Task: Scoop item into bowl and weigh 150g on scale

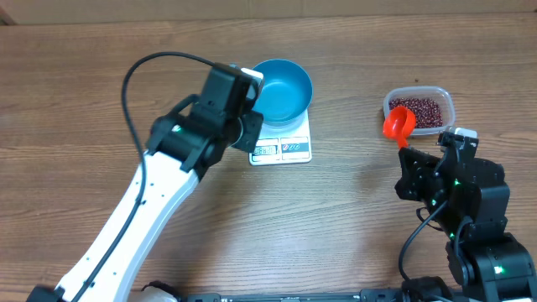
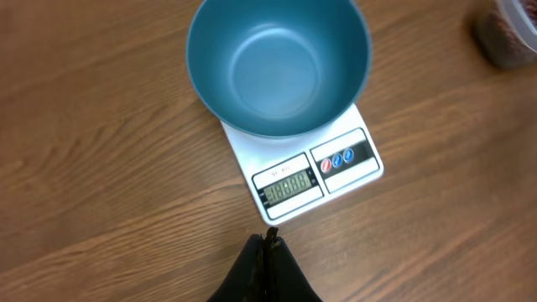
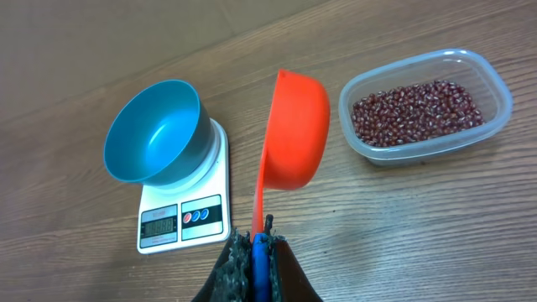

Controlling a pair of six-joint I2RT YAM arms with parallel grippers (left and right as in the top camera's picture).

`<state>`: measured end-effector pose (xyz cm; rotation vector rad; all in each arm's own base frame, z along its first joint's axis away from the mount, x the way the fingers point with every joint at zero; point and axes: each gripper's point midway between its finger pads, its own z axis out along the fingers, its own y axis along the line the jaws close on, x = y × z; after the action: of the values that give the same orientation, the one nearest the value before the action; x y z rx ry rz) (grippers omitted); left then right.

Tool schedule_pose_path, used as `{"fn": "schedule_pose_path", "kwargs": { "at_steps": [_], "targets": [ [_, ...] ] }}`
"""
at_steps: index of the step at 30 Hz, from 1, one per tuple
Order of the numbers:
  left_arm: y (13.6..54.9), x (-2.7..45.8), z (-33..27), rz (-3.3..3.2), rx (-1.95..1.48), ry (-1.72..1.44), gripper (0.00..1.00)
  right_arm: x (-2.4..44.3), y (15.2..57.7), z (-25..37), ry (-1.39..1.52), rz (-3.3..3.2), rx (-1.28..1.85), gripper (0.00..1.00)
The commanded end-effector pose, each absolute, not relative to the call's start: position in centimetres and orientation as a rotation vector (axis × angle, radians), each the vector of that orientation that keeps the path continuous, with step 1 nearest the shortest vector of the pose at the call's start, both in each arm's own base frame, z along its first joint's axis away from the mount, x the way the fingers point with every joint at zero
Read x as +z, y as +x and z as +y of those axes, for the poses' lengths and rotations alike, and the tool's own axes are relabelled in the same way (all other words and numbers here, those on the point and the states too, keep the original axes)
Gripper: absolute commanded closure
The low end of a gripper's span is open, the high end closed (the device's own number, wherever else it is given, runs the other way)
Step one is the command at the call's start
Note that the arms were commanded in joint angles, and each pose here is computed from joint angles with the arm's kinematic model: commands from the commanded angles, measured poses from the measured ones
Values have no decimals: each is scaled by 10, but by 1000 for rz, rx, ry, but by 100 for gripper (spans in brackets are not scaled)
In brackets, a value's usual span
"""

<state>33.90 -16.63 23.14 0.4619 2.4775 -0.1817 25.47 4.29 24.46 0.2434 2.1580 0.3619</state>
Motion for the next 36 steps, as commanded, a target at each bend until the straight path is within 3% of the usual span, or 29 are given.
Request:
{"fn": "schedule_pose_path", "kwargs": {
  "at_steps": [1,3,4,5,6,7,29,36],
  "targets": [
    [330,242,-168,2424,-197,649,96,263,256,42,233,2113,364,97],
    [331,240,-167,2428,-193,656,94,263,255,42,234,2114,364,96],
    [331,241,-166,2426,-198,652,86,262,255,42,234,2116,364,96],
    [332,241,-167,2423,-207,652,66,262,255,42,234,2119,363,96],
    [333,242,-167,2420,-215,650,15,261,254,41,235,2122,363,97],
    [333,243,-167,2416,-215,648,1,260,254,41,235,2124,362,96],
    [351,255,-162,2343,-307,629,0,255,250,47,215,2154,391,97],
    [350,255,-162,2347,-307,630,0,274,264,48,78,2154,320,97]
  ]
}}
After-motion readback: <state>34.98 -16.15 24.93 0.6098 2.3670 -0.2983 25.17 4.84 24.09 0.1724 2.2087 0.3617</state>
